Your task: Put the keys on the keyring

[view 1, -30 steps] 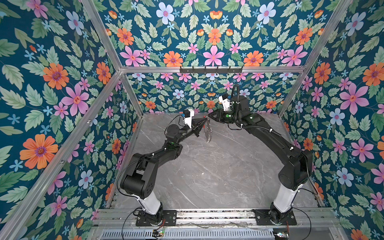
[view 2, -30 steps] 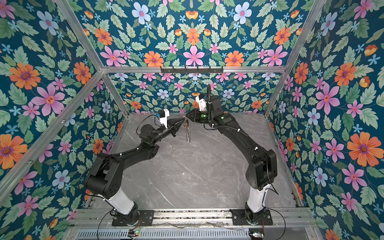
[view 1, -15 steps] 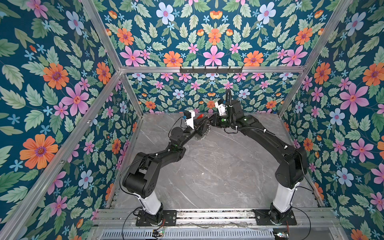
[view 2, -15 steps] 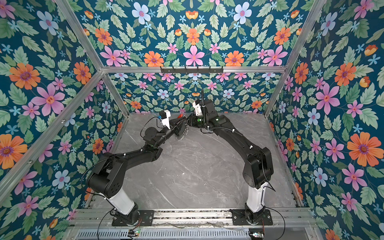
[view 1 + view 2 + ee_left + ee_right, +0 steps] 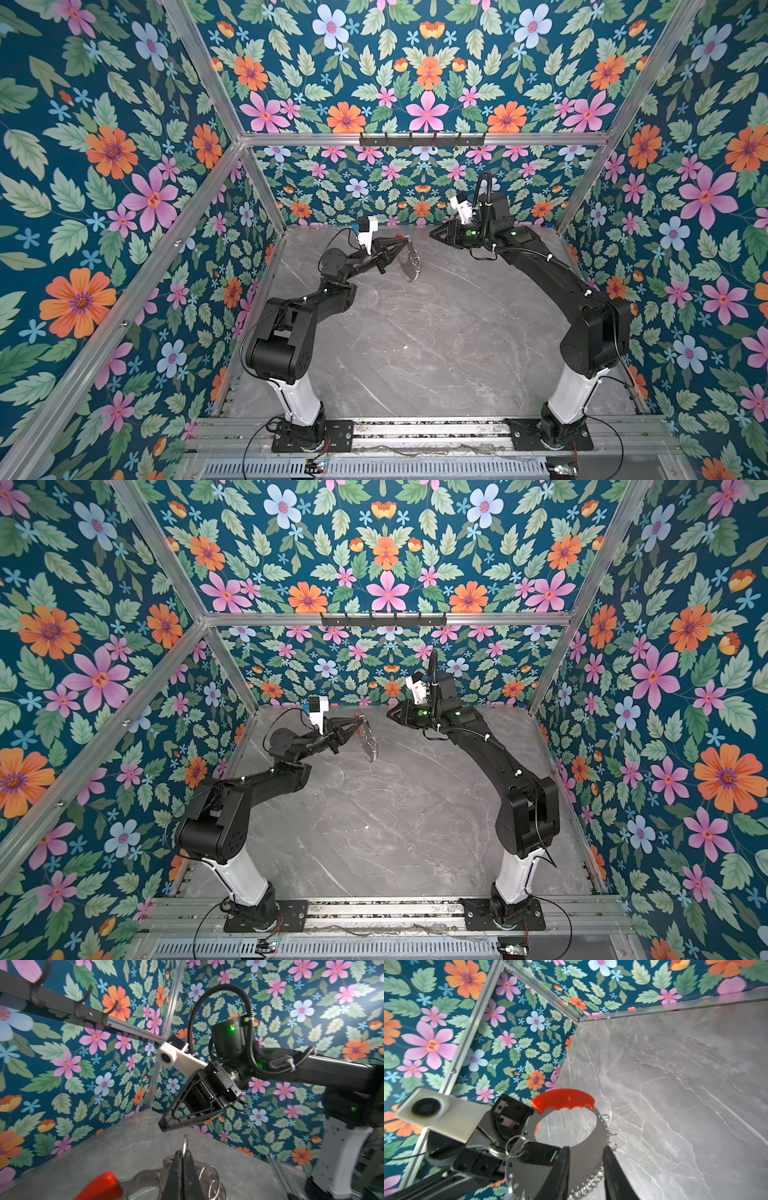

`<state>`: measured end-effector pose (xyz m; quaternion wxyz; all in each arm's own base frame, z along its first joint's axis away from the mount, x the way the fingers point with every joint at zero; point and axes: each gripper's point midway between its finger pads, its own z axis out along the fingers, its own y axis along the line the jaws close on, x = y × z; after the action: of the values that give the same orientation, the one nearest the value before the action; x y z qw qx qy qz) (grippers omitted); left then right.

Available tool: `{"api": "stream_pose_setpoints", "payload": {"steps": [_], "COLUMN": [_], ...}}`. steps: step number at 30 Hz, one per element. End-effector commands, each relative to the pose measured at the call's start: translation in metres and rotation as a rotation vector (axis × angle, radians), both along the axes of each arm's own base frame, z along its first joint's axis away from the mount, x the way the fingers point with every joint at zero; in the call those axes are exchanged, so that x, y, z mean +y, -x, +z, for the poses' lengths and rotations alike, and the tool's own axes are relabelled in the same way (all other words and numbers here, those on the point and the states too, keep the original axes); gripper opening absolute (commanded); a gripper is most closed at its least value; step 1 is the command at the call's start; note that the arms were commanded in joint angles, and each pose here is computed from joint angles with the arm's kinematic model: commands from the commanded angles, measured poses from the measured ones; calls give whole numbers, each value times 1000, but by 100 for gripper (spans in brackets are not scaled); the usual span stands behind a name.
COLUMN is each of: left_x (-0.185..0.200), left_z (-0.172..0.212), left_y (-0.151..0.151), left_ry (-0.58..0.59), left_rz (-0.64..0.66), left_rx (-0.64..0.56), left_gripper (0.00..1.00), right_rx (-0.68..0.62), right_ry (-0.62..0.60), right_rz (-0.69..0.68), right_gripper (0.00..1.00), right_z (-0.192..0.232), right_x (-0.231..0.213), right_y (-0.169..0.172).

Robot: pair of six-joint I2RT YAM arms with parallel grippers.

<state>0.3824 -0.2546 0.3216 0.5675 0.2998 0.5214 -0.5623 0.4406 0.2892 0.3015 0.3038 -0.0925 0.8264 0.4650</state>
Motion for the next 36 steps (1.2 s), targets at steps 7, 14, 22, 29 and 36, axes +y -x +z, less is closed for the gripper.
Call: {"api": "stream_pose_setpoints", "payload": {"steps": [7, 14, 22, 29, 36], "left_x": [3, 4, 6, 4, 10], "left_z": [10, 20, 27, 29, 35], "left_y": [20, 18, 10, 9, 0], "left_ry": [-5, 32, 102, 122, 180], "left_rz": [-135, -133, -123, -113, -37], "left_rx": [-26, -24, 13, 19, 19], "left_gripper": [0, 0, 0, 0, 0], "right_rx": [-94, -126, -134, -154, -151], "right_ry": [-187, -249, -263, -276, -274], "right_rz": [224, 307, 342, 350, 374], "right_gripper": [34, 36, 36, 33, 11], "right_z": [29, 33, 29, 33, 31], "right_x": [26, 47, 65, 68, 75], "right_y": [27, 41, 47, 47, 53]}}
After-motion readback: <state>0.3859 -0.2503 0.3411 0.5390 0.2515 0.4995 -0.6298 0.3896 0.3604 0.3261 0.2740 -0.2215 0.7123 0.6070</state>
